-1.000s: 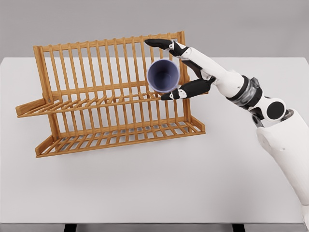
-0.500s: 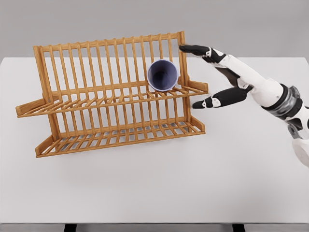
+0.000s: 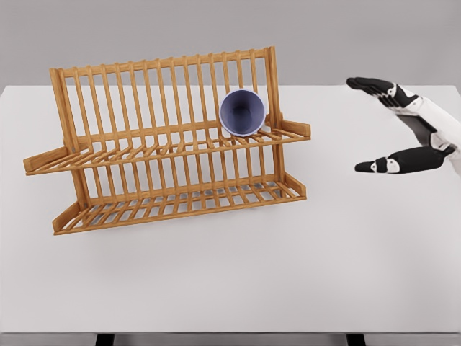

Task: Right arm put cup on second shelf

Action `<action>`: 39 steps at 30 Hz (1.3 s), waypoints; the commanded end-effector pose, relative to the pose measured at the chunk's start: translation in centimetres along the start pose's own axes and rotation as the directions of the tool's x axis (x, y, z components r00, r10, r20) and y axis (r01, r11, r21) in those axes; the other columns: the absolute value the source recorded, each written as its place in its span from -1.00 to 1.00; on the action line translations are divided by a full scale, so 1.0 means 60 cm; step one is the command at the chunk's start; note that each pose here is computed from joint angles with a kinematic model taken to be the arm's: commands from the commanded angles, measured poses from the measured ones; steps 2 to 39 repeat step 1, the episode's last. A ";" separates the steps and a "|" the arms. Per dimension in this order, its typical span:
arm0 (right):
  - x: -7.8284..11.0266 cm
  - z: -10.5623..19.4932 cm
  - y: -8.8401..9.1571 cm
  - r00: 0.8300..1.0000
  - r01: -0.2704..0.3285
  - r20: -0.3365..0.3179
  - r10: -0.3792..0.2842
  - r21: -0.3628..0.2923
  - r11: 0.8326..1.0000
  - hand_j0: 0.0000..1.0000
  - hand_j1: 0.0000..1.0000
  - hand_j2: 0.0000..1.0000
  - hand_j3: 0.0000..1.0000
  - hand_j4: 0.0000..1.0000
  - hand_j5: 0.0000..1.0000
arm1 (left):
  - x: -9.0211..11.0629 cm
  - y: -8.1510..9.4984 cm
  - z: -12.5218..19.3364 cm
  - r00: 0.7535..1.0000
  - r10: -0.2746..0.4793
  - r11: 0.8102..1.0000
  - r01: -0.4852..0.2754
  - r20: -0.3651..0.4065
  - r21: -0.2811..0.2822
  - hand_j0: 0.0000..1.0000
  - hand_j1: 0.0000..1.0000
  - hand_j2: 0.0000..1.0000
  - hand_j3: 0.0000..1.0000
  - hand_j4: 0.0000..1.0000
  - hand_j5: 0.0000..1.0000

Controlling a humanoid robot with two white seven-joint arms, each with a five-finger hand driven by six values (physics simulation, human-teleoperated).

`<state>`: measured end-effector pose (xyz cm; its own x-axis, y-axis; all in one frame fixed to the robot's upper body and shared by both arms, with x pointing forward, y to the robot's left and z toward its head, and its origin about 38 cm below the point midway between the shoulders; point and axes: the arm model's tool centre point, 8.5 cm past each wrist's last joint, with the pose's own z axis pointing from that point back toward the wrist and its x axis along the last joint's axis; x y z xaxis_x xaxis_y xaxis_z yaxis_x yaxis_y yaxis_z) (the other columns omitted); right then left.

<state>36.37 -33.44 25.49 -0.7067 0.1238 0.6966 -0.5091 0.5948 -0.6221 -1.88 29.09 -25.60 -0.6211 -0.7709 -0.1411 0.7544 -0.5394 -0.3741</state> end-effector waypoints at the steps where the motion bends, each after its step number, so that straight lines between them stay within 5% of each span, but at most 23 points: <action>1: 0.002 0.002 -0.005 1.000 0.000 0.000 0.000 -0.006 1.000 1.00 1.00 1.00 1.00 1.00 1.00 | 0.000 0.000 0.000 1.000 0.000 1.000 0.000 0.000 -0.001 1.00 1.00 1.00 1.00 1.00 1.00; 39: 0.002 0.002 -0.005 1.000 0.000 0.000 0.000 -0.006 1.000 1.00 1.00 1.00 1.00 1.00 1.00 | 0.000 0.000 0.000 1.000 0.000 1.000 0.000 0.000 -0.001 1.00 1.00 1.00 1.00 1.00 1.00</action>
